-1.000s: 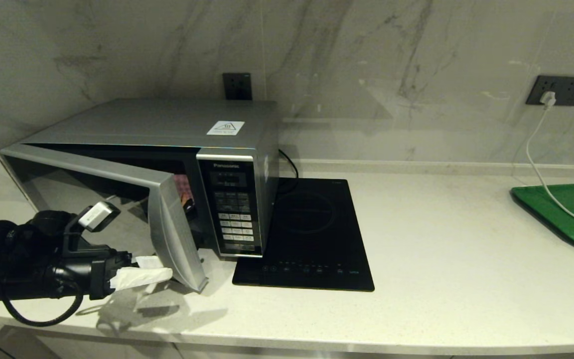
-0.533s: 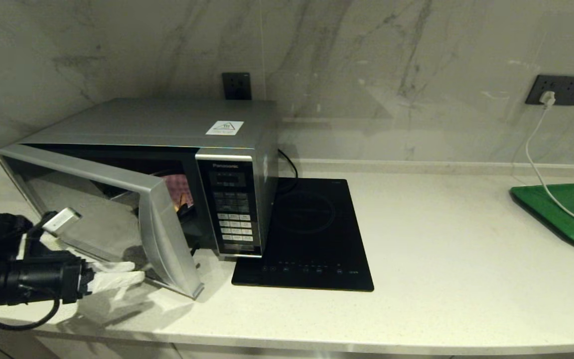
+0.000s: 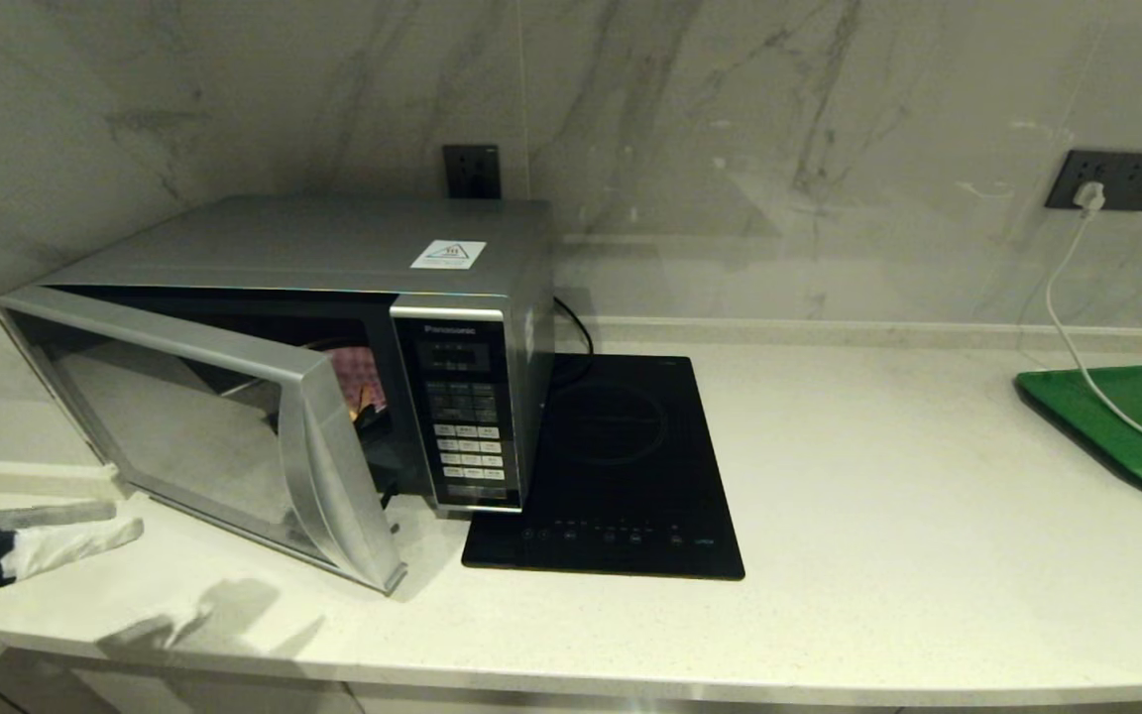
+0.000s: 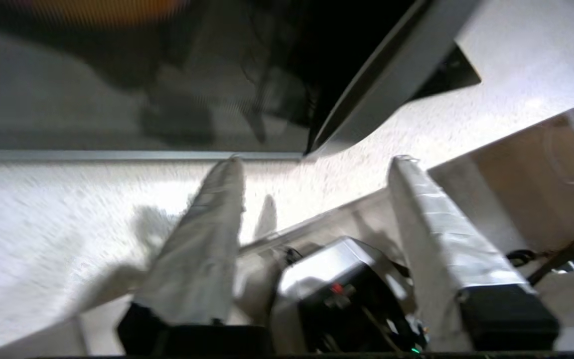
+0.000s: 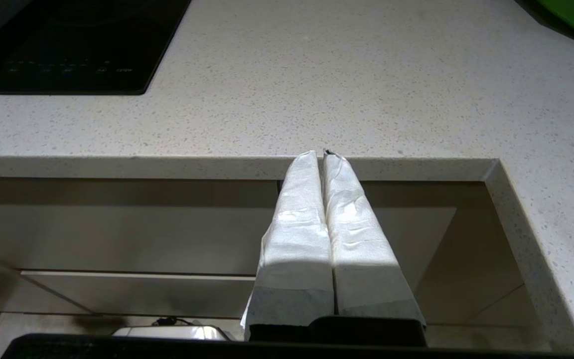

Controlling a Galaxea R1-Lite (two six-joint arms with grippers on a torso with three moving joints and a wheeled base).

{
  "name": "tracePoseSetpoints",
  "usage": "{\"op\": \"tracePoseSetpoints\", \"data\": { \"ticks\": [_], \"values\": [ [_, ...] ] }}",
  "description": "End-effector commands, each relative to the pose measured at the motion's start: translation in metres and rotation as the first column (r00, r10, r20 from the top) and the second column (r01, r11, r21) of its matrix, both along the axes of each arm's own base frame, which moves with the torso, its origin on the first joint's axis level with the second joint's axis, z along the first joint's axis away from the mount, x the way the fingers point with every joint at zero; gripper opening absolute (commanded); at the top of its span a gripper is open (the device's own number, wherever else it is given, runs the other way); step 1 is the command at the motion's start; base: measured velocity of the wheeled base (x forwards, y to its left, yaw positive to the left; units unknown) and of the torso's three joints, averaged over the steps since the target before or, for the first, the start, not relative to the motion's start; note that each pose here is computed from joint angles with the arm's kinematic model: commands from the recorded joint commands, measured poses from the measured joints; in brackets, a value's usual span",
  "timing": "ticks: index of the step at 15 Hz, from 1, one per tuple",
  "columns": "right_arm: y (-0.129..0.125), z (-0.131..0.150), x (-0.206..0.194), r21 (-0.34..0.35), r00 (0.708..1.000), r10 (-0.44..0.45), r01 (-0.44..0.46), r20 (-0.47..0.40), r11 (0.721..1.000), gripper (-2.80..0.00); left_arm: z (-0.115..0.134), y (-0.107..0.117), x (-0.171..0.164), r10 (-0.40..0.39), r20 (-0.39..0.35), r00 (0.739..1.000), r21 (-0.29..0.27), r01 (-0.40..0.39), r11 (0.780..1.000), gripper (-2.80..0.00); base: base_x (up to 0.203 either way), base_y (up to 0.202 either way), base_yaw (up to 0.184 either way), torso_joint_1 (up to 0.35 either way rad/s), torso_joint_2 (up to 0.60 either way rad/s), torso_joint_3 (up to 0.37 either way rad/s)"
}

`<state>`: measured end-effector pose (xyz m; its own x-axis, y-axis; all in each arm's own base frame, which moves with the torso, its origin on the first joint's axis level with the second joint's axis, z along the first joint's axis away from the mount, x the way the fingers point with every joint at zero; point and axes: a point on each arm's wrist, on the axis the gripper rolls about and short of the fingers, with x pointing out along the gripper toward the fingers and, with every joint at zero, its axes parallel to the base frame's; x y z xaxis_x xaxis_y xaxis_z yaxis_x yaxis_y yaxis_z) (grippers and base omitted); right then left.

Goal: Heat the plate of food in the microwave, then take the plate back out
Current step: Open the microwave oven

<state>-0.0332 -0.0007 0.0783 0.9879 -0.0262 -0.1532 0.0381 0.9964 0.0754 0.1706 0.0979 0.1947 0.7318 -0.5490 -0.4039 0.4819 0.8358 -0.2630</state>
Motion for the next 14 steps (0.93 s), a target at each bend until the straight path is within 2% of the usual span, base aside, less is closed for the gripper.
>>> {"op": "tracePoseSetpoints", "data": {
  "ticks": [1,3,5,6,7,10,11,12,13,14],
  "values": [
    [0.000,0.000,0.000,0.001,1.000,0.000,0.000,-0.001,1.000,-2.80,0.063,-0.035,-0.049,0.002,0.224,0.975,0.132,-0.033,0.991,-2.80,0.000,0.000,0.000,0.000,0.00,0.000],
    [0.000,0.000,0.000,0.001,1.000,0.000,0.000,-0.001,1.000,-2.80,0.116,-0.053,-0.067,0.005,0.316,0.949,0.133,-0.050,0.990,-2.80,0.000,0.000,0.000,0.000,0.00,0.000],
    [0.000,0.000,0.000,0.001,1.000,0.000,0.000,-0.002,1.000,-2.80,0.153,-0.068,-0.073,0.013,0.322,0.947,0.095,-0.046,0.994,-2.80,0.000,0.000,0.000,0.000,0.00,0.000],
    [0.000,0.000,0.000,0.001,1.000,0.000,0.000,-0.001,1.000,-2.80,0.159,-0.074,-0.068,0.023,0.293,0.956,0.092,-0.052,0.994,-2.80,0.000,0.000,0.000,0.000,0.00,0.000],
    [0.000,0.000,0.000,0.001,1.000,0.000,0.000,-0.001,1.000,-2.80,0.162,-0.079,-0.059,0.066,0.255,0.965,0.101,-0.095,0.990,-2.80,0.000,0.000,0.000,0.000,0.00,0.000],
    [0.000,0.000,0.000,0.001,1.000,0.000,0.000,-0.003,1.000,-2.80,0.167,-0.101,-0.031,0.180,0.174,0.968,0.110,-0.200,0.974,-2.80,0.000,0.000,0.000,0.000,0.00,0.000],
    [0.000,0.000,0.000,0.001,1.000,0.000,0.000,-0.001,1.000,-2.80,0.165,-0.110,-0.016,0.252,0.160,0.954,0.144,-0.275,0.951,-2.80,0.000,0.000,0.000,0.000,0.00,0.000],
    [0.000,0.000,0.000,0.001,1.000,0.000,0.000,-0.001,1.000,-2.80,0.159,-0.118,0.006,0.334,0.149,0.931,0.186,-0.359,0.915,-2.80,0.000,0.000,0.000,0.000,0.00,0.000],
    [0.000,0.000,0.000,0.000,1.000,-0.001,0.001,-0.001,1.000,-2.80,0.152,-0.127,0.030,0.415,0.156,0.896,0.218,-0.441,0.870,-2.80,0.000,0.000,0.000,0.000,0.00,0.000],
    [0.000,0.000,0.000,0.000,1.000,-0.001,0.001,-0.001,1.000,-2.80,0.149,-0.138,0.049,0.467,0.189,0.864,0.218,-0.500,0.838,-2.80,0.000,0.000,0.000,0.000,0.00,0.000]
  ]
}}
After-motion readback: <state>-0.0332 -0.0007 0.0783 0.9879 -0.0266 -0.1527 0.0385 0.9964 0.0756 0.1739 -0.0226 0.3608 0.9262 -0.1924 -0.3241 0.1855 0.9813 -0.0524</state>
